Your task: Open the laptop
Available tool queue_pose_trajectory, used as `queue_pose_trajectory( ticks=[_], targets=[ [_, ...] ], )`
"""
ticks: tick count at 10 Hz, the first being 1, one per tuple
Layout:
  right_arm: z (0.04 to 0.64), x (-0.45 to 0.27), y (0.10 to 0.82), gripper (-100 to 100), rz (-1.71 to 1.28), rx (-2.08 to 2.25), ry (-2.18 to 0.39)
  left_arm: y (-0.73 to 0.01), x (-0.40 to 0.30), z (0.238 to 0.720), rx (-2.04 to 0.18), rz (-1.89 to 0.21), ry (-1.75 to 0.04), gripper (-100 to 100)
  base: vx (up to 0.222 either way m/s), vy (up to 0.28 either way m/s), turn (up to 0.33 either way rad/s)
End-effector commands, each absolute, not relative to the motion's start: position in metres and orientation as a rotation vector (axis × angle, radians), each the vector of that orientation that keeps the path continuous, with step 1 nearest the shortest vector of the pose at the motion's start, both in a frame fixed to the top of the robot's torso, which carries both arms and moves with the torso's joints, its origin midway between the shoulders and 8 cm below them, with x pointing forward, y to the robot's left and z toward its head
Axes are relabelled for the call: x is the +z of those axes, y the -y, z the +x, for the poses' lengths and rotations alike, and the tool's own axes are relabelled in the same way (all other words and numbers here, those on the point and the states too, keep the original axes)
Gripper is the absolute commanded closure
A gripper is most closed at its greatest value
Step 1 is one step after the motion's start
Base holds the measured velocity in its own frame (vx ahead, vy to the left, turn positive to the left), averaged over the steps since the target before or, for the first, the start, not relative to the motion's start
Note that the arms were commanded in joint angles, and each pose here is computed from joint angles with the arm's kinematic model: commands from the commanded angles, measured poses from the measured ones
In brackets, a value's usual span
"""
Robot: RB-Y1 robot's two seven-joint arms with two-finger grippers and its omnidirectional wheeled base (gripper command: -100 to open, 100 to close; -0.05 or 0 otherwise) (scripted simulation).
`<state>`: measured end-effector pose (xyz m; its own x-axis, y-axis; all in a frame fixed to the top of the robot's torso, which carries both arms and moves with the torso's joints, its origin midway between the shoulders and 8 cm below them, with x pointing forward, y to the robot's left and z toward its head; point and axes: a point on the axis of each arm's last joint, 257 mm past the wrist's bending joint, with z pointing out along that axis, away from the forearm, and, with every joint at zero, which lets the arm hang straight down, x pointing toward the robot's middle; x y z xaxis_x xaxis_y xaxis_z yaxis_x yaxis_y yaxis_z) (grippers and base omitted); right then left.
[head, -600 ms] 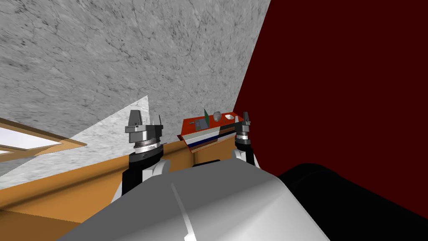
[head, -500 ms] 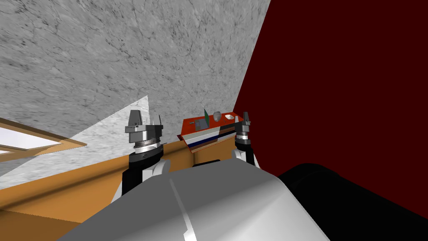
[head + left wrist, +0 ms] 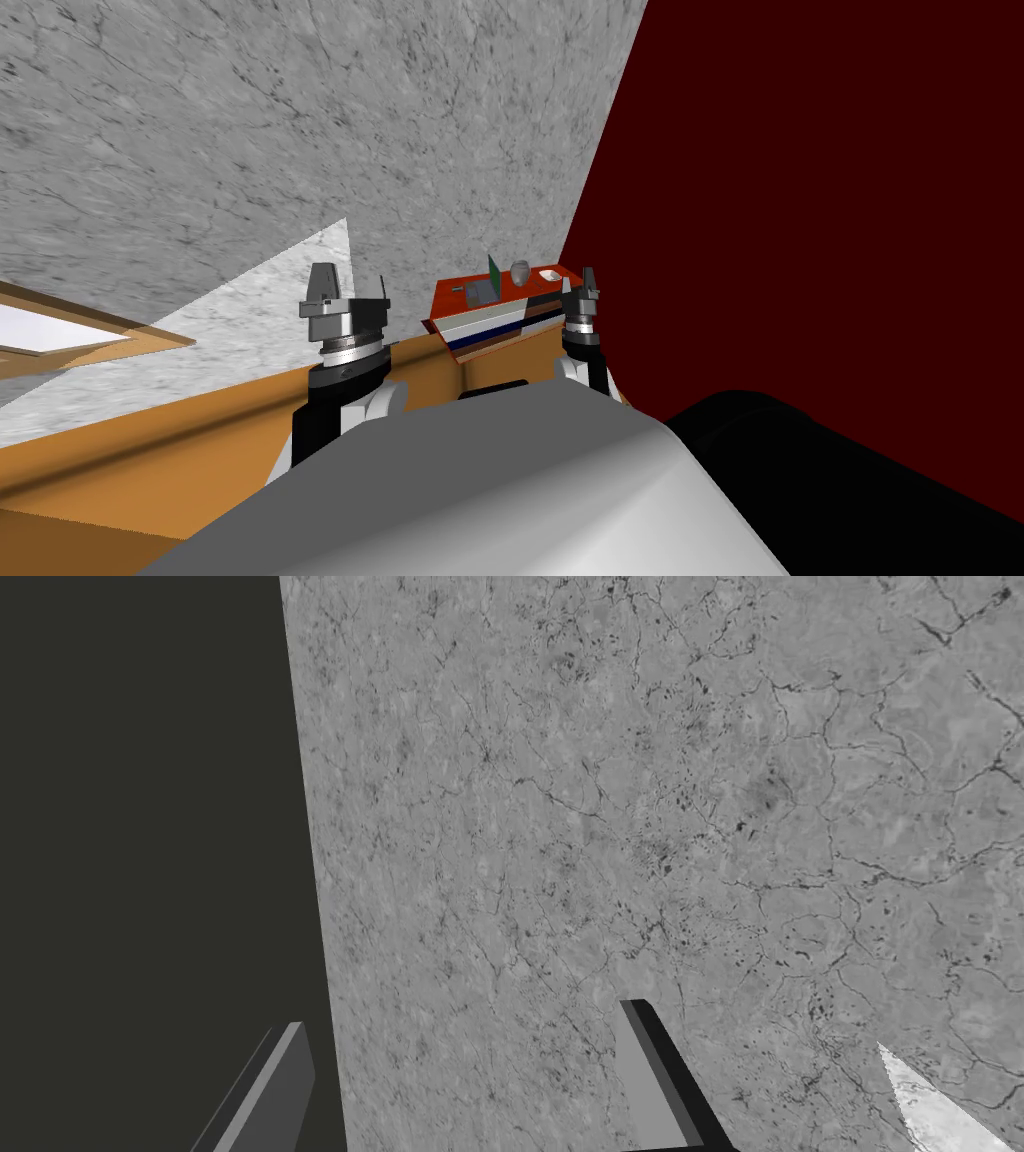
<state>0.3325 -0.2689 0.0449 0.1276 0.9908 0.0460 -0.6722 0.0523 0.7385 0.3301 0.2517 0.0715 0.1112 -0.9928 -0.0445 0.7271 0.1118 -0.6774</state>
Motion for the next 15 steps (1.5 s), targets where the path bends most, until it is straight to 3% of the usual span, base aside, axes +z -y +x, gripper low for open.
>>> queue_pose_trajectory(
  ticks=[1,3,4,15],
  targets=[
    [0.333,0.045,0.269,0,0.712,1.371,-0.563,-0.252,0.071,0.33,-1.369,-0.574,-0.575,0,0.0,0.0,0.0],
    [0.333,0.045,0.269,0,0.712,1.371,-0.563,-0.252,0.071,0.33,-1.369,-0.574,-0.575,0,0.0,0.0,0.0],
    [0.333,0.045,0.269,0,0.712,1.371,-0.563,-0.248,0.068,0.332,-1.364,-0.554,-0.604,-100,0.019,-0.015,0.008],
    [0.333,0.045,0.269,0,0.713,1.371,-0.564,-0.247,-0.006,0.366,-1.2,-0.473,-0.819,-100,0.084,-0.096,0.025]
  ],
)
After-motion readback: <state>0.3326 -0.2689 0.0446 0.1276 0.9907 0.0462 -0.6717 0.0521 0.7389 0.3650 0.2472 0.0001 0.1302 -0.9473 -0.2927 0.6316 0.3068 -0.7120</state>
